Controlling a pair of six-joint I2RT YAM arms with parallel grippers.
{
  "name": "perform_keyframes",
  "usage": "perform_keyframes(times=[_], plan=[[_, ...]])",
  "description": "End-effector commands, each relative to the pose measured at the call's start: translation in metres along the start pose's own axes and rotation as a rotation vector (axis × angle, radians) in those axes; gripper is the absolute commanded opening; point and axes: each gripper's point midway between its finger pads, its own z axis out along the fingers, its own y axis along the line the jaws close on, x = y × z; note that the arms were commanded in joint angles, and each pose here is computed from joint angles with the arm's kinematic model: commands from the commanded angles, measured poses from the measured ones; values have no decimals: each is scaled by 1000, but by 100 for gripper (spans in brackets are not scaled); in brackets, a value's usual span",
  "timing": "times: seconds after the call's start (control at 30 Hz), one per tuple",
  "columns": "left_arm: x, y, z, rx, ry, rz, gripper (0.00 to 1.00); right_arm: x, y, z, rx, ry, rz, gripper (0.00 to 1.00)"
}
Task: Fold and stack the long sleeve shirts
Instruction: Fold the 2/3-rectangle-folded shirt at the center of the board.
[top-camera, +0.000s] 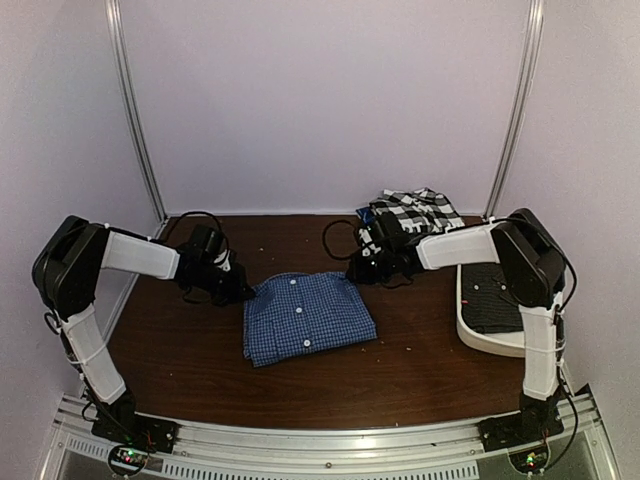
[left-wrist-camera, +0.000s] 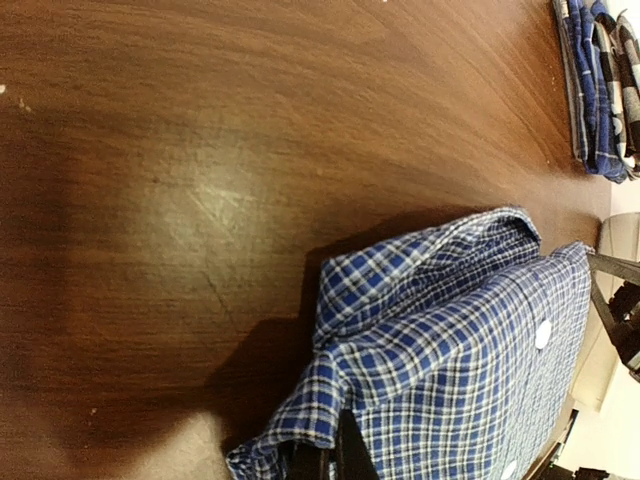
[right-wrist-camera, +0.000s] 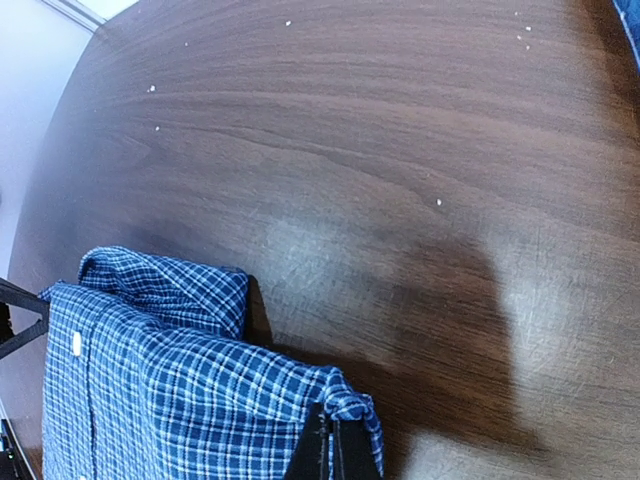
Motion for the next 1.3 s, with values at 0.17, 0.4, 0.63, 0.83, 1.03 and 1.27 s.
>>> perform_keyframes(times=[0.17, 0.4, 0.63, 0.83, 1.03, 1.27], plan=[[-28, 3, -5, -4, -82, 13, 0, -38, -9, -4, 4, -93, 37, 0], [-47, 11, -17, -103, -129, 37, 22, -54, 6, -16, -19, -101, -5, 22], [-68, 5, -57, -158, -223, 84, 70, -53, 27, -52, 23, -104, -108, 45], [-56, -44, -70, -94, -228, 171, 50, -26, 50, -44, -2, -47, -190, 22], [-26, -98, -42, 16, -140, 243, 33, -6, 59, -14, -29, 32, -227, 14], [-22, -109, 18, 30, -54, 283, 29, -18, 47, 21, -2, 23, -184, 14]])
